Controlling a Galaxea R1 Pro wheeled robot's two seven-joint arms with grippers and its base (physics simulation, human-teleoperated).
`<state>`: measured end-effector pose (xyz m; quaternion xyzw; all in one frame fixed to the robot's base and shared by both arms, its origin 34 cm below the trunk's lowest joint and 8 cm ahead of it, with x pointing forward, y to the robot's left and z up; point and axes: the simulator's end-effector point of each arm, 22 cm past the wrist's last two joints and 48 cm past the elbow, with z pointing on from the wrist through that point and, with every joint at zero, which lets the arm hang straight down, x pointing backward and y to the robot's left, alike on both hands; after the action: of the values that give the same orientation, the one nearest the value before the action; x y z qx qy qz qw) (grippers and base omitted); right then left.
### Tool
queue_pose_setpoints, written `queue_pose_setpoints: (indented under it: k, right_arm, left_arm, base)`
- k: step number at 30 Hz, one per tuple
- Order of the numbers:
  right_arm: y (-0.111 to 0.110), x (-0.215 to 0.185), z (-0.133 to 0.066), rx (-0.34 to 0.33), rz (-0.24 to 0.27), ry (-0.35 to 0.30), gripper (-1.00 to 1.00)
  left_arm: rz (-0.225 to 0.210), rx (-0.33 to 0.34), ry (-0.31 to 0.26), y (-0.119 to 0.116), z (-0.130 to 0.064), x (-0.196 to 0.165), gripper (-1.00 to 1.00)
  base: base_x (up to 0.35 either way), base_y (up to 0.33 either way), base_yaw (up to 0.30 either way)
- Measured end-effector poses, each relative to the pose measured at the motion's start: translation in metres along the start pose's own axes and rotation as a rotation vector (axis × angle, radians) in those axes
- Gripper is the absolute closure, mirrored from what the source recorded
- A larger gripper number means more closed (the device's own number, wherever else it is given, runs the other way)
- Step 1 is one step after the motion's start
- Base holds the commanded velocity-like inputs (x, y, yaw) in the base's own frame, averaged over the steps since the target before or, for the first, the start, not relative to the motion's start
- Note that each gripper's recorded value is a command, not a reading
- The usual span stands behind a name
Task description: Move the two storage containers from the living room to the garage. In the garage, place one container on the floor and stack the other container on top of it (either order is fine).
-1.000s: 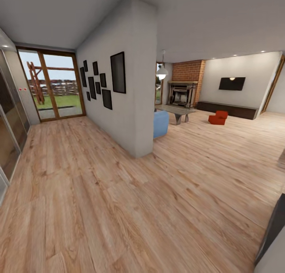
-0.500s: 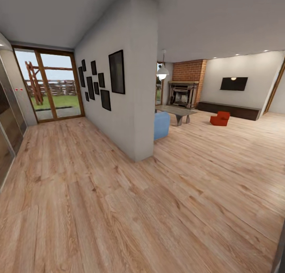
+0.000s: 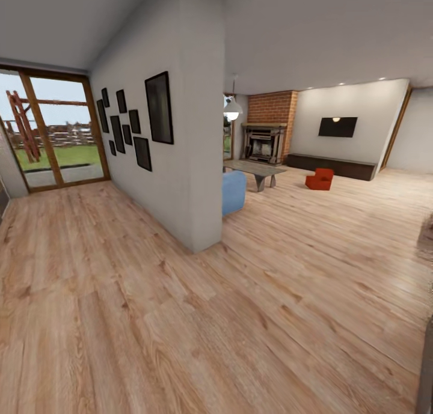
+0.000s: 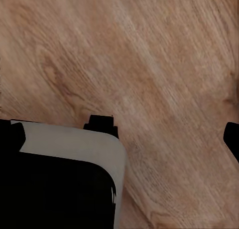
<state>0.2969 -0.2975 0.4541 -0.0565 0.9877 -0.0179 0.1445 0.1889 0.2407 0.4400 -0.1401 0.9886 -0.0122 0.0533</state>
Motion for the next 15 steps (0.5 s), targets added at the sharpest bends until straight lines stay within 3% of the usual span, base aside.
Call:
queue_pose_setpoints:
  k: [15]
  right_arm:
    - [0.0, 0.0003, 0.0, 0.0, 0.0, 0.001, -1.0]
  left_arm:
    - [-0.003, 0.0, -0.001, 0.0001, 0.0, -0.0003, -1.0]
  base:
    - [0.297, 0.221, -0.244]
